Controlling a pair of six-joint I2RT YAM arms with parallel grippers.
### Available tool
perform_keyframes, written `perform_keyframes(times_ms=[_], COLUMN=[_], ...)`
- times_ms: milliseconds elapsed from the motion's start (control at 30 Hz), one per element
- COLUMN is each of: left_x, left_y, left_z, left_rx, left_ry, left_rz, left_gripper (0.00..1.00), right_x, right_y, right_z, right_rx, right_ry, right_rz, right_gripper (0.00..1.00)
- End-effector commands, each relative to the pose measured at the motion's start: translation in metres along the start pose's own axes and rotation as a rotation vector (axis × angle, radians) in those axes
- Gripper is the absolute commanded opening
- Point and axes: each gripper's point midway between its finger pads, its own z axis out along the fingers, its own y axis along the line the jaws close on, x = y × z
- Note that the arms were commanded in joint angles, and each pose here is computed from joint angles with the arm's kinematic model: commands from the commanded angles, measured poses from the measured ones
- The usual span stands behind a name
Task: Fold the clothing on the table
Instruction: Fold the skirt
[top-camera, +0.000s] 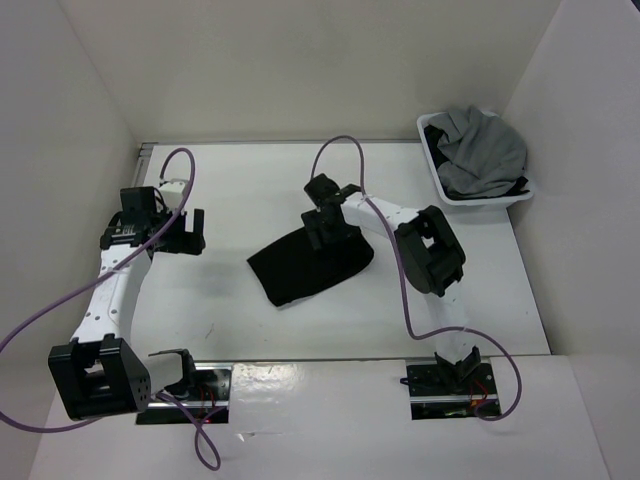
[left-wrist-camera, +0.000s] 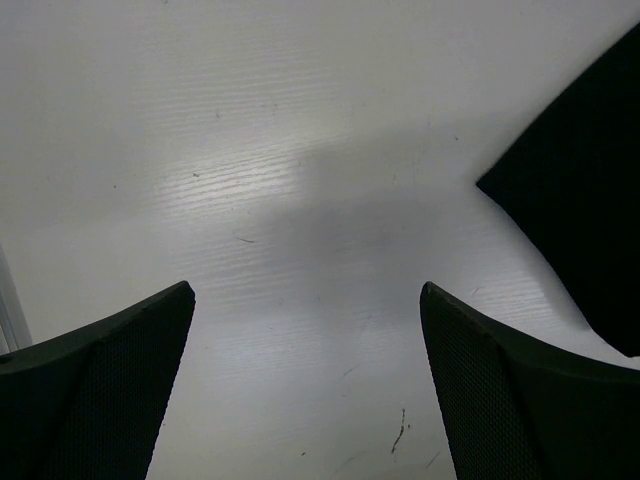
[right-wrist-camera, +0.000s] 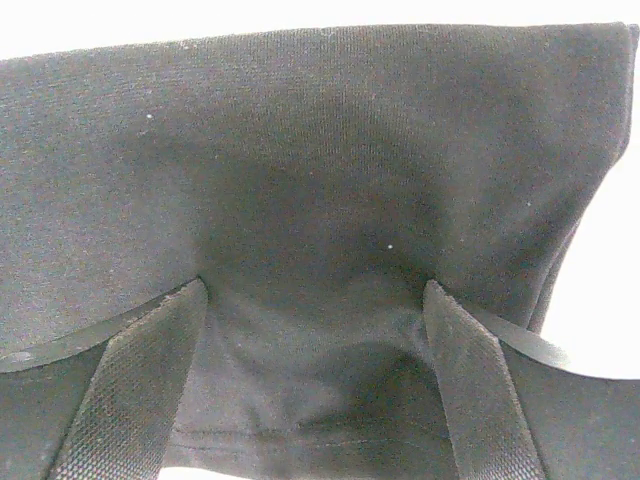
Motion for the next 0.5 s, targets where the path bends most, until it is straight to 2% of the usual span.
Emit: perform_keyframes(times_ms=[0, 167, 467], left_x=[-0.003, -0.004, -0.005], left_y=[0.003, 0.006, 0.003], left_z=[0.003, 0.000, 0.000], left_rx=[-0.009, -0.018, 0.000], left_ry=[-0.018, -0.027, -0.031], left_rz=[-0.010, -0.016, -0.016], left_gripper=[0.99, 0.99, 0.99], right_x=[-0.004, -0.007, -0.023], right_y=[-0.005, -0.014, -0.010], right_z=[0.027, 0.035, 0.037], right_rx=[0.113, 0.189, 0.197], right_ry=[-0.011, -0.006, -0.022], right_rz=[0.063, 0.099, 0.156], right_gripper=[0.91, 0.91, 0.90])
